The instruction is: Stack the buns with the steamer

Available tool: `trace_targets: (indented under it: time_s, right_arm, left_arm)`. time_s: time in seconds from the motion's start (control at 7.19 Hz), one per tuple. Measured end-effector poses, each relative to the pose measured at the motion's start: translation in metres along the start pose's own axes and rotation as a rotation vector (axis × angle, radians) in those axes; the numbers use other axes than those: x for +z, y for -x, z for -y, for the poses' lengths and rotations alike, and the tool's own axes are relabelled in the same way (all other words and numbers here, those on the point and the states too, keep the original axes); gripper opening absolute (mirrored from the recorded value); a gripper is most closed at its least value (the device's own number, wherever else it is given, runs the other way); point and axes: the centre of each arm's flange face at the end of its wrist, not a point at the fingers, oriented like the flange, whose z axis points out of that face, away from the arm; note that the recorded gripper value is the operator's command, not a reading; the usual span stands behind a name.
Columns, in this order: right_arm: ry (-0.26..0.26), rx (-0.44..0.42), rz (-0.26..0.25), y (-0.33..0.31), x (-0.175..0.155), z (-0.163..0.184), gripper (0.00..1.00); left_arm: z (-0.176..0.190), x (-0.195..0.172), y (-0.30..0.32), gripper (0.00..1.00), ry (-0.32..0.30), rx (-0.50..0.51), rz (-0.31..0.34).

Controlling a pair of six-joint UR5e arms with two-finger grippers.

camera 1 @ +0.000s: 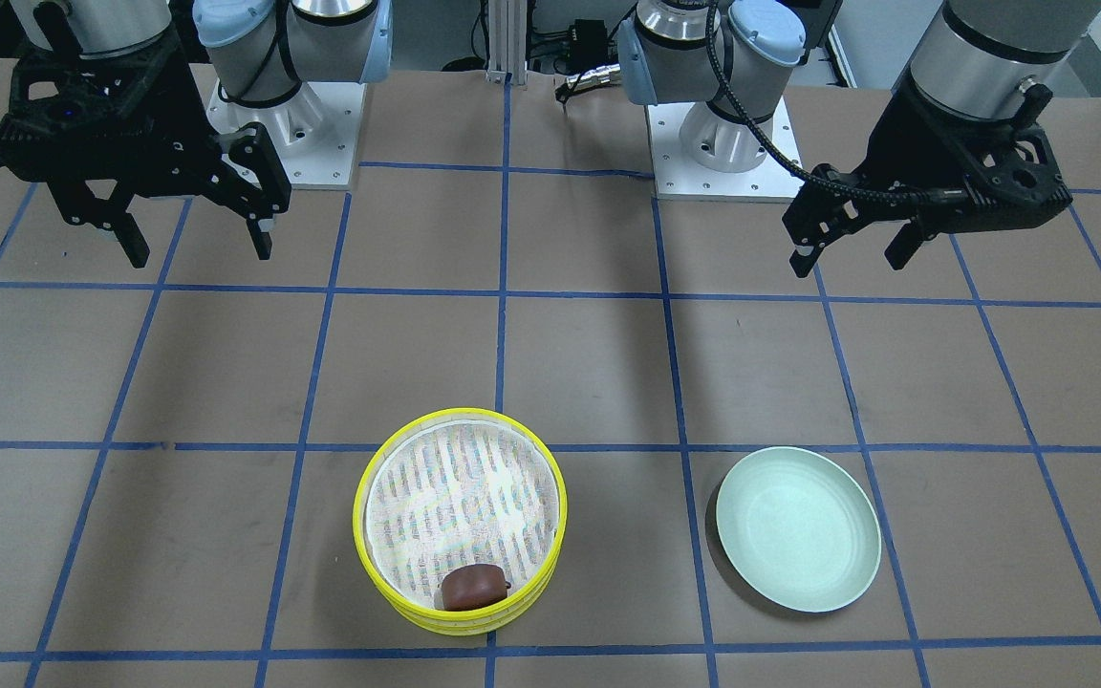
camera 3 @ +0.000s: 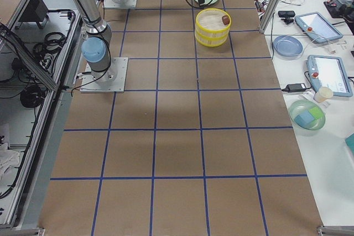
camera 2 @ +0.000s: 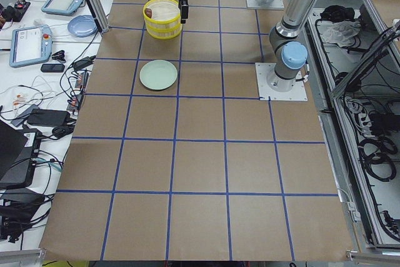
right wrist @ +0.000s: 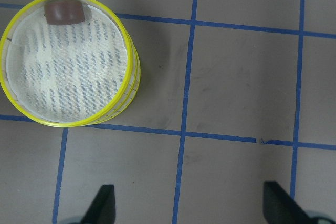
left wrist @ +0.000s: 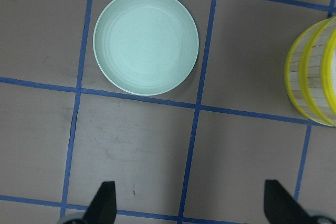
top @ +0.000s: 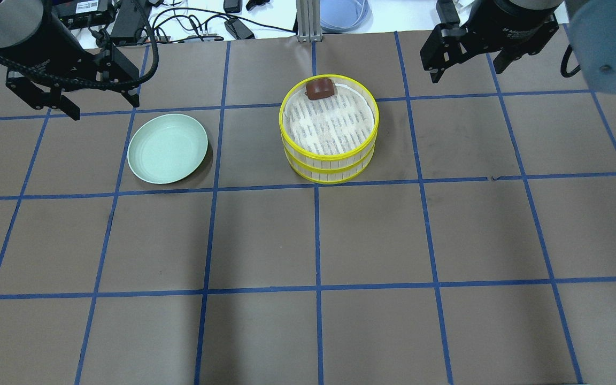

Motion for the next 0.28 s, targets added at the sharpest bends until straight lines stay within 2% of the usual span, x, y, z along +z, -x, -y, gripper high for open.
trace_targets:
  time_s: [0.28]
  right_arm:
    - [0.018, -0.001, -0.059, -0.0056, 0.006, 0.0031, 1.0]
  left_arm:
    - [-0.0008, 0.0009, 0.0001, 1.0, 0.005, -0.001, 0.001]
